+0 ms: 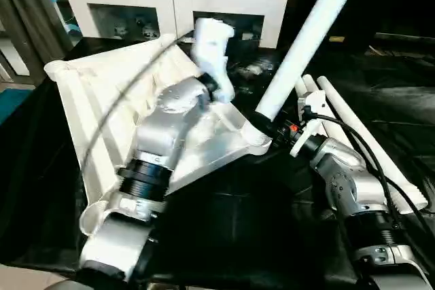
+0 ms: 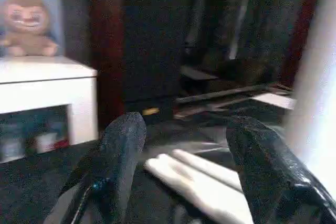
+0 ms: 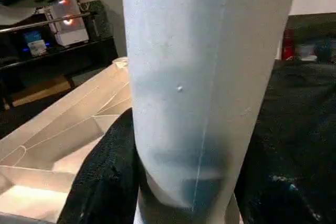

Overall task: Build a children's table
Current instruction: Insert table leg to table base

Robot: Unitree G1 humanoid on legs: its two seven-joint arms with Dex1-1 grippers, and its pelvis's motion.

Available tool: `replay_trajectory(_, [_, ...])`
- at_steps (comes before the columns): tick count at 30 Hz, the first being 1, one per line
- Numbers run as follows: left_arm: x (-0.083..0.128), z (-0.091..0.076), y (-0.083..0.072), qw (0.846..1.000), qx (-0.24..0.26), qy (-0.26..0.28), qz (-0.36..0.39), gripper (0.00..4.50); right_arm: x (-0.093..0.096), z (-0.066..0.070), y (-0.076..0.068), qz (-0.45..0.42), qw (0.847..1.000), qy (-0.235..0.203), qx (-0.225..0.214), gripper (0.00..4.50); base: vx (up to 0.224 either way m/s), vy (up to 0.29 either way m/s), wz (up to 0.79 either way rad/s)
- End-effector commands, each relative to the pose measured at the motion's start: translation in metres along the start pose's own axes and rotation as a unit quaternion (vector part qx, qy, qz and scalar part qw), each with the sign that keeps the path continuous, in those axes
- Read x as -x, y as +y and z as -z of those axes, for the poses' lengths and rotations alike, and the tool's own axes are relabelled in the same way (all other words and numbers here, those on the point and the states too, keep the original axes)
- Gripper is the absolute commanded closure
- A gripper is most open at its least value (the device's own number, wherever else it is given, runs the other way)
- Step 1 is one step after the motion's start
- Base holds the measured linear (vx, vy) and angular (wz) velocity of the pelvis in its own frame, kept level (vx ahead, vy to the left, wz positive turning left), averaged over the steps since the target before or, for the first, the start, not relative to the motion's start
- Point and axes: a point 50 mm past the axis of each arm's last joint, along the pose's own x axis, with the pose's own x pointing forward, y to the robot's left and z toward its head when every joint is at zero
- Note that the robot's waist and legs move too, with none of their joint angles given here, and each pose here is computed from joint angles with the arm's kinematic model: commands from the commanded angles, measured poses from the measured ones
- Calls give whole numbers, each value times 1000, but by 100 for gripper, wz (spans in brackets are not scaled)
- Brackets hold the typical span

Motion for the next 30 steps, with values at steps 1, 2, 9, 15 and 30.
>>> replay_trajectory(1, [12, 1, 25, 998, -23, 9, -54, 149, 0, -16, -14, 49, 998, -41, 15, 261, 0, 0, 0])
replay_trajectory(2, [18, 4, 34, 997, -38, 23, -66, 149, 1, -18, -20, 73, 996, -49, 16, 261, 0, 0, 0])
replay_trajectory(9, [48, 59, 25, 977, -68, 203, 23, 149, 7, -18, -36, 135, 990, -26, 34, 261, 0, 0, 0])
replay_trajectory(15, [56, 82, 2, 959, -46, 267, 78, 149, 7, -16, -33, 126, 991, -17, 35, 261, 0, 0, 0])
replay_trajectory(30, [59, 91, -8, 938, -12, 337, 86, 266, 15, -10, -31, 125, 991, 9, 39, 261, 0, 0, 0])
